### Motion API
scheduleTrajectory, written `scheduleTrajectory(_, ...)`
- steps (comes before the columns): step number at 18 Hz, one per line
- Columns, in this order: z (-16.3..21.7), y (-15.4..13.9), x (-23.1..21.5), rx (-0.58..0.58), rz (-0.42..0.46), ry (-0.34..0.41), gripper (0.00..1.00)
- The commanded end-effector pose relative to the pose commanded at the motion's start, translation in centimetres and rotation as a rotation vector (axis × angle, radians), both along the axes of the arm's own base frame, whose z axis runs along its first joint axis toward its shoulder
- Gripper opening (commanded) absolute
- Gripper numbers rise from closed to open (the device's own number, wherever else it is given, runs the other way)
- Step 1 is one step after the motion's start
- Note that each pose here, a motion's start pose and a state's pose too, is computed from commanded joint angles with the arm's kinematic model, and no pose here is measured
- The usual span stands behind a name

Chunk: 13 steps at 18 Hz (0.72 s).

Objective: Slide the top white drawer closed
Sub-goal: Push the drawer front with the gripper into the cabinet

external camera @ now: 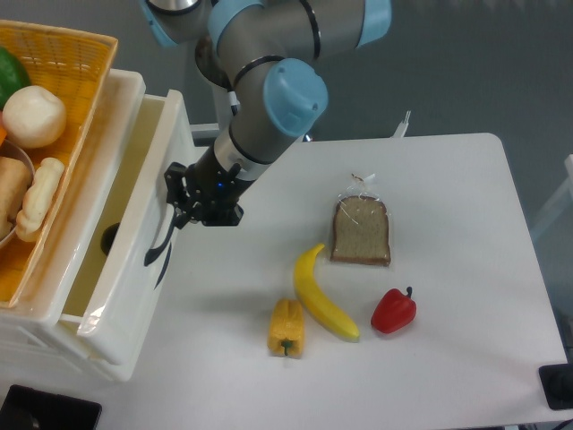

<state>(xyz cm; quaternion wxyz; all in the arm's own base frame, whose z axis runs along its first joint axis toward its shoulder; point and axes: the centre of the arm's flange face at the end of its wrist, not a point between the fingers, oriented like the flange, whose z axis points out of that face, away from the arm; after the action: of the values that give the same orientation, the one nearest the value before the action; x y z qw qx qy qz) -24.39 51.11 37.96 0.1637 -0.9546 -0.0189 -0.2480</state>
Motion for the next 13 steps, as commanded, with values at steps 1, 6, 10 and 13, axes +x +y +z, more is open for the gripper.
scheduleTrajectory(1, -0.05, 0.17, 0.24, 0.002, -0.003, -0.006, 0.0)
scheduleTrajectory(6, -0.17, 0.65, 0.87, 0.0, -0.006, -0.013, 0.0)
scheduleTrajectory(10, -0.33, 0.7, 0.83, -0.001, -0.007, -0.016, 0.0)
scheduleTrajectory(13, -0.49, 0.81, 0.74, -0.001, -0.008, -0.016, 0.0)
